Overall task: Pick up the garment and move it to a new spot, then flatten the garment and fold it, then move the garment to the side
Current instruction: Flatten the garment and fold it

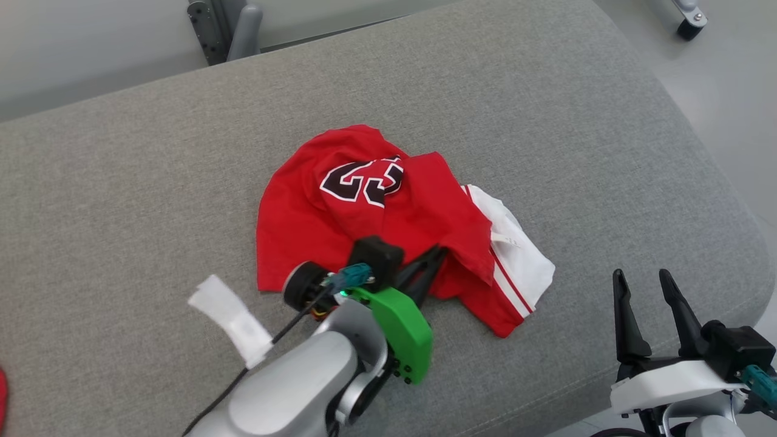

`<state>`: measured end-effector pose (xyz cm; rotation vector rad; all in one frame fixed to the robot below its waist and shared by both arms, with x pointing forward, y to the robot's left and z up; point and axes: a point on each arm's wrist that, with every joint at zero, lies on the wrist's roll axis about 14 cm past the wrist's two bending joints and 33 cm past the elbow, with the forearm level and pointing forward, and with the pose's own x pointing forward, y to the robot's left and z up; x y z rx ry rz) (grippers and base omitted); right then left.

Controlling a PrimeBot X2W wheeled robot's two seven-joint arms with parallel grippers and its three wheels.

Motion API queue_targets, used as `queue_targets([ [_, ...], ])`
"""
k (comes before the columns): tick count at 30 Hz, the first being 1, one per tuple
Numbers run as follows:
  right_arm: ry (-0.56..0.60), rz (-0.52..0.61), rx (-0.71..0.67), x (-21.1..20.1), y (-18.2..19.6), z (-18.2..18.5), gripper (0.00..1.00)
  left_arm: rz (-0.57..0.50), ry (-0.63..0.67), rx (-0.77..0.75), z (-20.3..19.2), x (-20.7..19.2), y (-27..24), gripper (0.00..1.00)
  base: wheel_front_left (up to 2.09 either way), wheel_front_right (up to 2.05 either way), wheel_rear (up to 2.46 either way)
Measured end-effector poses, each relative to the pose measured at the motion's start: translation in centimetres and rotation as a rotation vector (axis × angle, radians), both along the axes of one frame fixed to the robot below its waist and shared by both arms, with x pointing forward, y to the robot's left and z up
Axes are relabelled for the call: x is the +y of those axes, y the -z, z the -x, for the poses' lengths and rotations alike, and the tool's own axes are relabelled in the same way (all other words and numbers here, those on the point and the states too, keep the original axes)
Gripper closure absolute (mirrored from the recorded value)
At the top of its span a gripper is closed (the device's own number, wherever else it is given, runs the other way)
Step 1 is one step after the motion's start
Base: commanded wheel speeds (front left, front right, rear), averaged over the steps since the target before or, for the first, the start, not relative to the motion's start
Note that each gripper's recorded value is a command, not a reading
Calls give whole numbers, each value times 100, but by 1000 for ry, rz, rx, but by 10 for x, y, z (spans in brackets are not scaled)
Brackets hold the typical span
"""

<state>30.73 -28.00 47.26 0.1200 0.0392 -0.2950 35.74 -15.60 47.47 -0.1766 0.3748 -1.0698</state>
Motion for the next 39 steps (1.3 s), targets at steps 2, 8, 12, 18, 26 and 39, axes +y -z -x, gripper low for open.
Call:
queue_targets([
  [2,-4,3,2,1,0,0,0,31,-80,-30,-15,23,-14,100,0,0,0],
  [8,-39,7,2,9,2,-8,0,36,-310,-108,-40,109,-46,100,0,0,0],
  [12,-75,5,1,18,3,-16,0,20,-460,-132,-45,163,-60,100,0,0,0],
  [18,-127,4,-7,33,2,-29,0,-43,-685,-100,-36,235,-47,100,0,0,0],
  [26,-173,12,-10,44,2,-40,0,-161,-864,64,-2,291,15,100,0,0,0],
  [39,-218,35,-17,51,-1,-46,0,-234,-938,227,29,311,92,82,0,0,0],
])
